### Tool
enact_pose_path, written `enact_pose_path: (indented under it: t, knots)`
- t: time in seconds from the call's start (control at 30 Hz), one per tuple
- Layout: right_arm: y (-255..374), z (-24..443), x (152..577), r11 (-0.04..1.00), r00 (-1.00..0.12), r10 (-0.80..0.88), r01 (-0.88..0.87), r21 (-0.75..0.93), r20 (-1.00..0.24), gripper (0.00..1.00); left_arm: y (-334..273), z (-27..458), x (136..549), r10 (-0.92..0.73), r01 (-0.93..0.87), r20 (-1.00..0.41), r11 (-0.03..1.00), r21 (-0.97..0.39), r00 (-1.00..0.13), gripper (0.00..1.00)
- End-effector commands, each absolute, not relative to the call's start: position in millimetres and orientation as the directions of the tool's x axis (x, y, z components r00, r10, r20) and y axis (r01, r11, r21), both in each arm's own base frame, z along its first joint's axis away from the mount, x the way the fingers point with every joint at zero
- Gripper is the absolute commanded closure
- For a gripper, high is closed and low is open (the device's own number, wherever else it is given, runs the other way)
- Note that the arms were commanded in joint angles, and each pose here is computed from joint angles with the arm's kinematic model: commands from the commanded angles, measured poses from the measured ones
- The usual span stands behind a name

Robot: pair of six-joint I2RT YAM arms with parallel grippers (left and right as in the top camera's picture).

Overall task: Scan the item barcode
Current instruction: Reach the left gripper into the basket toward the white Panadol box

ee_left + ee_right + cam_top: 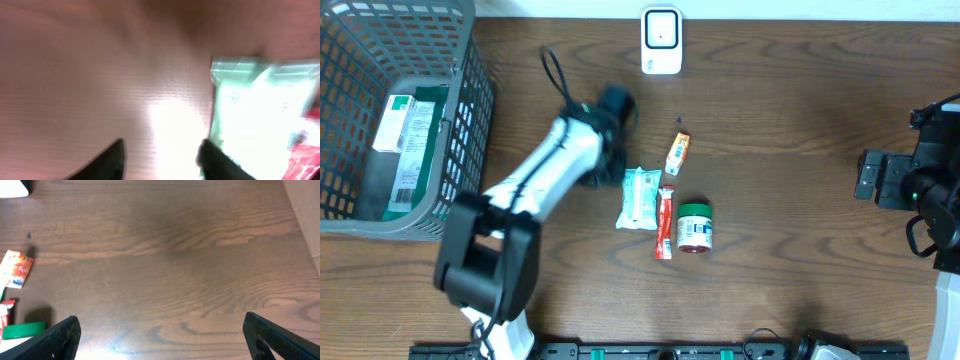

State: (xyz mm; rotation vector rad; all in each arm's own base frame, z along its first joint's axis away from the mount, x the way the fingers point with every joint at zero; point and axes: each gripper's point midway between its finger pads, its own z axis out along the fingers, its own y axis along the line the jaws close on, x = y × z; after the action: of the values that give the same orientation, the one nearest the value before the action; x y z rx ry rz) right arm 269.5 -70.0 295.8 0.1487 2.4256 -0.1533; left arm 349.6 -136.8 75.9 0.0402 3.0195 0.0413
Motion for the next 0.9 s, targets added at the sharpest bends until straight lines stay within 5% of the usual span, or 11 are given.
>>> enact_pose_path:
  t: [0.0, 0.2, 0.4, 0.53, 0.87]
  knots:
    - [-71.9, 299.8, 269.5, 0.985, -0.746, 0.080, 0.163, -0.064, -0.662, 0.01, -101.0, 216.0, 403.5, -0.016, -0.036, -0.440, 0.999, 0.038, -0.898, 0.34]
    - [-71.9, 299.8, 269.5, 0.985, -0.746, 0.080, 0.163, -0.064, -0.662, 0.01, 12.6, 327.5, 442.6, -0.252, -0.310, -0.680, 0.950, -0.037, -0.689, 0.29]
    - [-71.9, 299.8, 269.5, 0.985, -0.745, 0.080, 0.163, -0.064, -0.662, 0.01, 120.4, 331.7, 439.5, -0.404, -0.526, -0.710, 0.849, -0.054, -0.578, 0.28]
    - [-71.9, 299.8, 269.5, 0.985, -0.746, 0.080, 0.163, -0.064, -0.662, 0.01, 168.3, 321.1, 427.9, -0.470, -0.615, -0.693, 0.787, -0.049, -0.547, 0.13]
    - [-71.9, 299.8, 269.5, 0.985, -0.746, 0.080, 0.163, -0.064, -0.662, 0.01, 185.9, 301.8, 440.9, -0.510, -0.621, -0.670, 0.778, -0.093, -0.539, 0.12]
